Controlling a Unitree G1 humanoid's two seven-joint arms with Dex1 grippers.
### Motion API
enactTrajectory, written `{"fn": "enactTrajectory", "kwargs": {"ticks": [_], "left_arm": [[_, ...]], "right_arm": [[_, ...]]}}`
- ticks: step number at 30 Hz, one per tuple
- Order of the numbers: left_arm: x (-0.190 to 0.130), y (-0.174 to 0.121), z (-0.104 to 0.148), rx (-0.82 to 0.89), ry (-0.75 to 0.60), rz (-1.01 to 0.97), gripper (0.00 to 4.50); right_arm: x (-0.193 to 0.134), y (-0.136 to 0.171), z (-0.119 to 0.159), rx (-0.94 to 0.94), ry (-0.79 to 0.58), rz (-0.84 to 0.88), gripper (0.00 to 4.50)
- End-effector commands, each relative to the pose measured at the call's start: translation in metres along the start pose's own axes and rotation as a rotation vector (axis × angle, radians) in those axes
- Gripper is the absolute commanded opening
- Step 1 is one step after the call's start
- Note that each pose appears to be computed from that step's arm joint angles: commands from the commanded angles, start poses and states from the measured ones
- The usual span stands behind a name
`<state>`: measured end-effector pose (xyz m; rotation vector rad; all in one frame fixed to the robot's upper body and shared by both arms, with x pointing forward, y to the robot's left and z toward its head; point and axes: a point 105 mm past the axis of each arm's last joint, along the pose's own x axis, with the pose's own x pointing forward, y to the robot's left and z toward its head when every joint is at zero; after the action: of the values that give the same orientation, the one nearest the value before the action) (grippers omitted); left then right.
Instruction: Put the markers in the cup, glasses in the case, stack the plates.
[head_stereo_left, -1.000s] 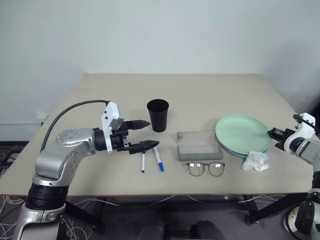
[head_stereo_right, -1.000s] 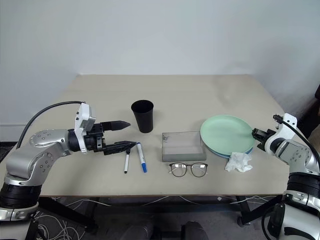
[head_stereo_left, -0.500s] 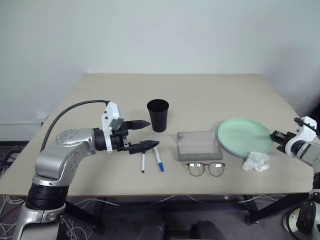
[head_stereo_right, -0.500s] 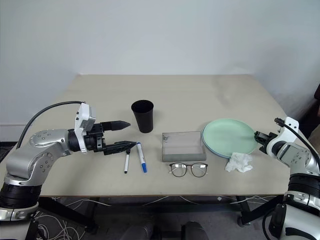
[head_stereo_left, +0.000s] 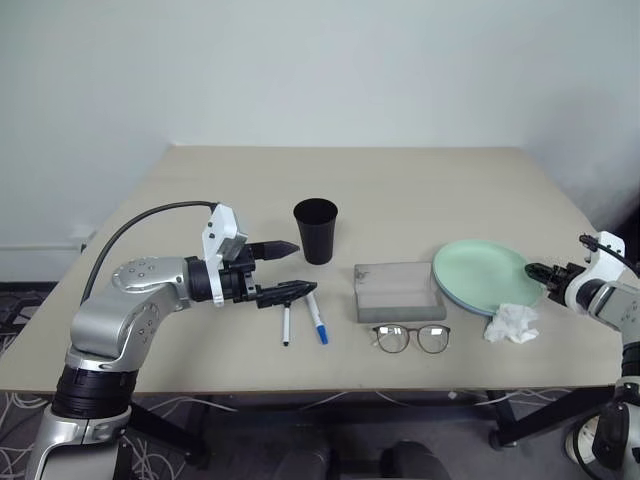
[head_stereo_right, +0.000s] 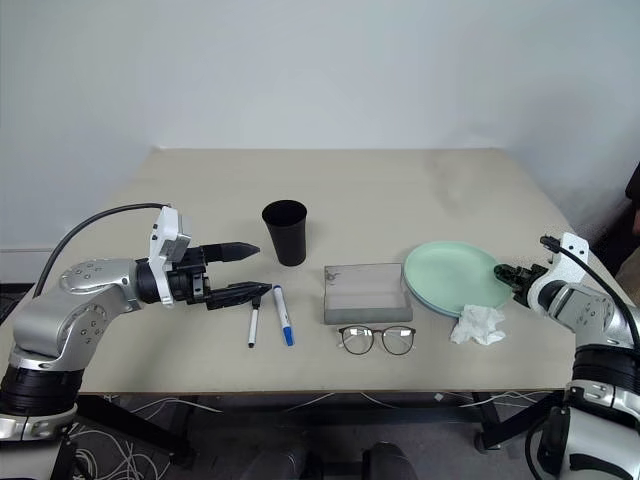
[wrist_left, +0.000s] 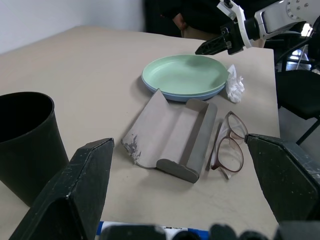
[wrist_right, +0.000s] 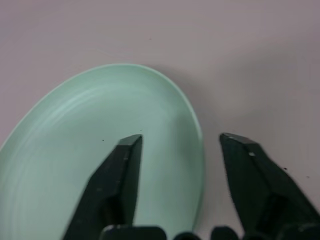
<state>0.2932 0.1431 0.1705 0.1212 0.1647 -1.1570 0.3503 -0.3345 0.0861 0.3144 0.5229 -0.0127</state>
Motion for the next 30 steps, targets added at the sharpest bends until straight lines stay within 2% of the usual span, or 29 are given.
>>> {"fn": "enactTrajectory", "kwargs": {"ticks": [1,7,13,20,30], "left_arm": [[0.0,0.001,0.013,0.055,-0.023,0.002,4.5],[-0.002,0.002,0.013,0.054,-0.022,0.006,4.5],[-0.002,0.002,0.012,0.052,-0.021,0.008,4.5],[-0.003,0.002,0.013,0.052,-0.019,0.012,4.5],[-0.004,0.002,0.013,0.048,-0.017,0.021,4.5]], "right_arm": [[-0.019,0.004,0.036,-0.181,-0.101,0.057,3.3],[-0.052,0.015,0.029,-0.405,-0.041,0.258,3.3],[-0.072,0.017,-0.004,-0.537,0.121,0.363,3.3],[-0.07,0.029,-0.034,-0.588,0.197,0.417,3.3],[-0.059,0.042,-0.058,-0.682,0.251,0.4,3.3]]}}
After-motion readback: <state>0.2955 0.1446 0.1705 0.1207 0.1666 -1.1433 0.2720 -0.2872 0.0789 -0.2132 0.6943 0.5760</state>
